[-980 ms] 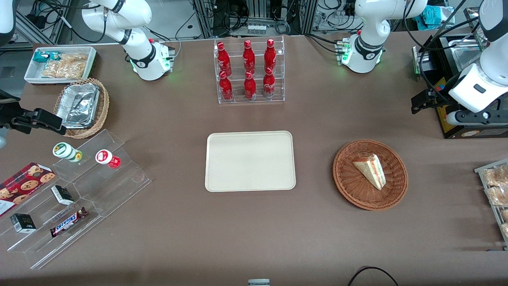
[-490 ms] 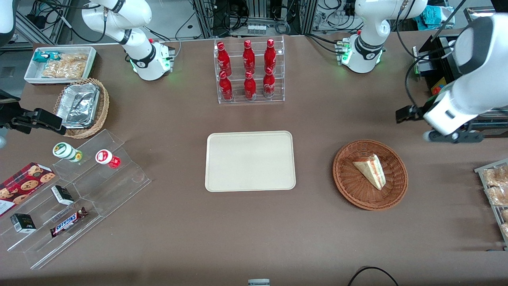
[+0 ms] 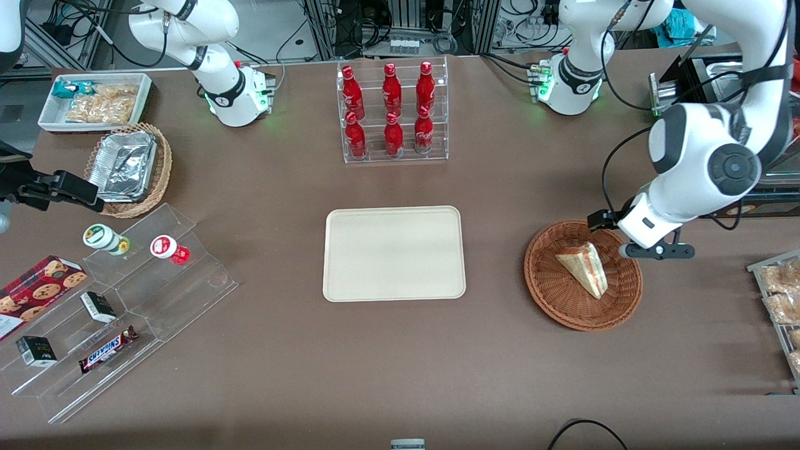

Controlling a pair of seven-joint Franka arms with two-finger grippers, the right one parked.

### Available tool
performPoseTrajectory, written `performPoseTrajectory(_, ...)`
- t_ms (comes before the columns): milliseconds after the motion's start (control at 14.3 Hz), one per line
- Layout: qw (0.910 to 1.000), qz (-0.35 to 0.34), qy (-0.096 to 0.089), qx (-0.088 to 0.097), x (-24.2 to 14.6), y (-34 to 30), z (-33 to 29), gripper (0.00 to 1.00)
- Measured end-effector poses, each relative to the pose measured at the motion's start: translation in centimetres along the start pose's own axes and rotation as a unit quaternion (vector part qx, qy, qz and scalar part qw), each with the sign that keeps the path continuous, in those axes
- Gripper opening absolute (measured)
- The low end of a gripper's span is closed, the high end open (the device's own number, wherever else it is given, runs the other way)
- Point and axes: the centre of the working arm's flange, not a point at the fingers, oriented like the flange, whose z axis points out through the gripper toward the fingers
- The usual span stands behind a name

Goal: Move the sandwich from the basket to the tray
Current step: 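Move the left gripper down over the sandwich in the wicker basket, then close the left gripper on the wrapped sandwich wedge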

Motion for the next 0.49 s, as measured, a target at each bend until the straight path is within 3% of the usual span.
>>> performPoseTrajectory(140,0.9991,-0.031,0.027,-0.003,-0.1,-0.1,2.1,1.00)
performPoseTrajectory(280,0.9934,-0.107,0.042,-0.009,-0.4,-0.1,3.6,1.00)
performPoseTrajectory(490,0.9710,-0.231,0.058,-0.021,0.0,1.5,4.8,1.00)
